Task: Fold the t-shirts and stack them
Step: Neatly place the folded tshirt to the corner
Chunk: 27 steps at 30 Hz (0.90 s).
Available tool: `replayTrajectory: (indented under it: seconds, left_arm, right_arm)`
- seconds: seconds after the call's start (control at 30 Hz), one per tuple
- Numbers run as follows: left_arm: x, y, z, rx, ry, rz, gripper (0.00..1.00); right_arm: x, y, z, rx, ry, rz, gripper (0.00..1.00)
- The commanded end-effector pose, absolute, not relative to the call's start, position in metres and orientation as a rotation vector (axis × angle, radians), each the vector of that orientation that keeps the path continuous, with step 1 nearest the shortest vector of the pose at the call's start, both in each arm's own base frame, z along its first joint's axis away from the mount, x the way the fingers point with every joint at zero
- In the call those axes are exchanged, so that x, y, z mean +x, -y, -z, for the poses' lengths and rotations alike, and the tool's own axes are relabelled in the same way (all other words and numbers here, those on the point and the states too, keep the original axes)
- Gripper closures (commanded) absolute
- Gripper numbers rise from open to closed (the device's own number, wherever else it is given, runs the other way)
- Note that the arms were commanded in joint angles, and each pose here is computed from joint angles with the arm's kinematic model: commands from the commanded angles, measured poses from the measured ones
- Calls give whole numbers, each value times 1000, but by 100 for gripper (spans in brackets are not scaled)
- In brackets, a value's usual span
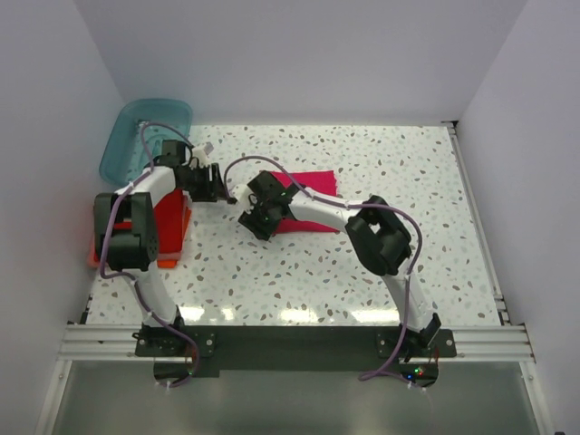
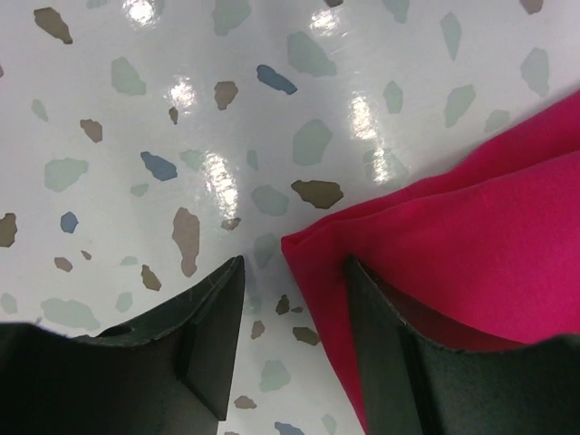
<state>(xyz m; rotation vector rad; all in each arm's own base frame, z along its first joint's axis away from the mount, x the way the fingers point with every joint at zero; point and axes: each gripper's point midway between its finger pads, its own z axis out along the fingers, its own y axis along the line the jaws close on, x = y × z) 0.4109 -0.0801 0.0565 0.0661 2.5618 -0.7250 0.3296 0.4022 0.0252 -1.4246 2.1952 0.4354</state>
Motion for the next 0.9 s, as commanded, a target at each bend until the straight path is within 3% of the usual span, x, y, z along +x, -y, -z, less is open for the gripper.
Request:
replayTrajectory:
  seconds: [0.0, 0.03, 0.1, 0.13, 0.17, 0.23, 0.43, 0.57, 0.6, 0.87]
  left_arm:
    - [410, 82, -54, 52, -2569, 740, 40]
    - [411, 83, -55, 55, -2565, 739, 40]
    - [412, 84, -56, 62, -2557, 747, 41]
    - [414, 84, -57, 62, -2549, 749, 41]
    - [413, 86, -57, 65, -2548, 762, 41]
    - [414, 87, -57, 64, -2542, 775, 42]
    - [411, 117, -64, 45, -2465, 1005, 34]
    - [401, 142, -74, -36, -2358, 1262, 4]
    - [405, 145, -78, -33, -2321, 1274, 0]
    - [397, 178, -75, -141, -2286, 1425, 0]
  right_arm:
    - [348, -413, -29, -1404, -2126, -390, 48]
    - [349, -410, -24, -1407, -2132, -378, 48]
    - [346, -408, -16, -1416, -2142, -374, 60]
    - [344, -404, -11, -1432, -2150, -367, 78]
    - [343, -403, -9, -1436, -2152, -363, 89]
    - [342, -400, -10, -1444, -2142, -358, 100]
    - [353, -402, -56, -1348, -2080, -519, 100]
    - [360, -401, -87, -1265, -2036, -637, 100]
    - [360, -400, -93, -1250, -2017, -655, 100]
    - [358, -392, -105, -1213, -1997, -738, 100]
